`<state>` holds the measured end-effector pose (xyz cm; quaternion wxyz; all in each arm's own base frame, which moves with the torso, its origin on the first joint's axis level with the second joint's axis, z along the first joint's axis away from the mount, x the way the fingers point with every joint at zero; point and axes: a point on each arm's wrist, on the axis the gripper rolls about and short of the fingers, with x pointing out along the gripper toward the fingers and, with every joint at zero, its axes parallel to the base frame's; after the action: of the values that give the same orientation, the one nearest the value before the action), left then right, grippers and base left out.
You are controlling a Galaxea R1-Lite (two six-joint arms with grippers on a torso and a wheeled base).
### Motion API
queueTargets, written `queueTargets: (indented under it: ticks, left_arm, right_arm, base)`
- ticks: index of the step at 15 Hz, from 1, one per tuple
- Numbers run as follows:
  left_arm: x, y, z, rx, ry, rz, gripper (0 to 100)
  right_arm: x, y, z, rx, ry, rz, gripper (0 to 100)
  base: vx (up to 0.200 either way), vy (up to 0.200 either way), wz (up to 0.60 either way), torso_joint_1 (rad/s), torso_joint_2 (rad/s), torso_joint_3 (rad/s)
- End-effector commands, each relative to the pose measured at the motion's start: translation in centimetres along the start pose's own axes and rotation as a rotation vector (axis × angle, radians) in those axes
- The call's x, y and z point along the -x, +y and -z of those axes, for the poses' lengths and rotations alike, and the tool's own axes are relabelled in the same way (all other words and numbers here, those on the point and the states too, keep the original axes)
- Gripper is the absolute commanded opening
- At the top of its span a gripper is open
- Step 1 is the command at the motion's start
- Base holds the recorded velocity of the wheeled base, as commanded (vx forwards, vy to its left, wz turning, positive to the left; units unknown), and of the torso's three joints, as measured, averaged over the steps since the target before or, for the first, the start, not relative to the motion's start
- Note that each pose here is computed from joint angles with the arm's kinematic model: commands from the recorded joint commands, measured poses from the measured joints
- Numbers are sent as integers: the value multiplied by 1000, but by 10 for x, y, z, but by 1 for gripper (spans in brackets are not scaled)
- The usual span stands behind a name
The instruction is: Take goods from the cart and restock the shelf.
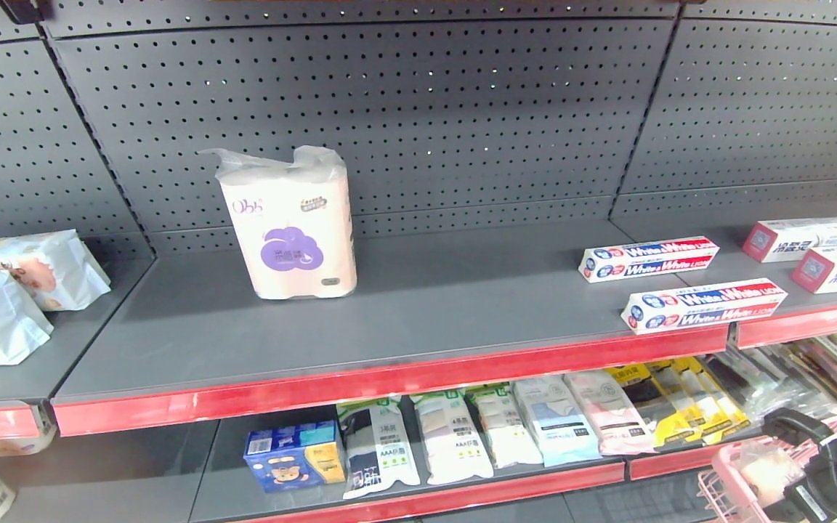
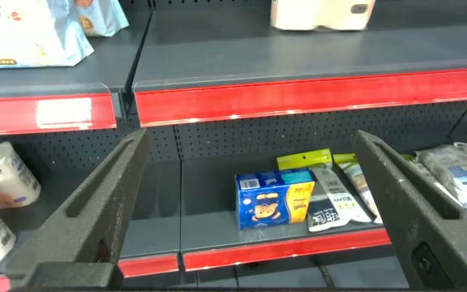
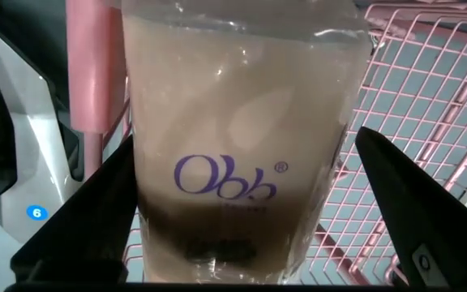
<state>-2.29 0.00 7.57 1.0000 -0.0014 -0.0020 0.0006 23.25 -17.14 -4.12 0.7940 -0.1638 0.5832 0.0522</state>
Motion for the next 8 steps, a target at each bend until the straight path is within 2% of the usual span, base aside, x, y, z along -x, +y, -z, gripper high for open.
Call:
queueTargets:
  ticks: [1,8]
  left_arm:
    - [0,0,0,0,1,0,100]
    - [0,0,0,0,1,0,100]
  right_arm:
    - [-1,-1,-1,3,-2,-1,100]
    - [0,-2,9,-34,12,-42,100]
  base:
    - [0,0,0,0,0,0]
    - [0,0,0,0,0,0]
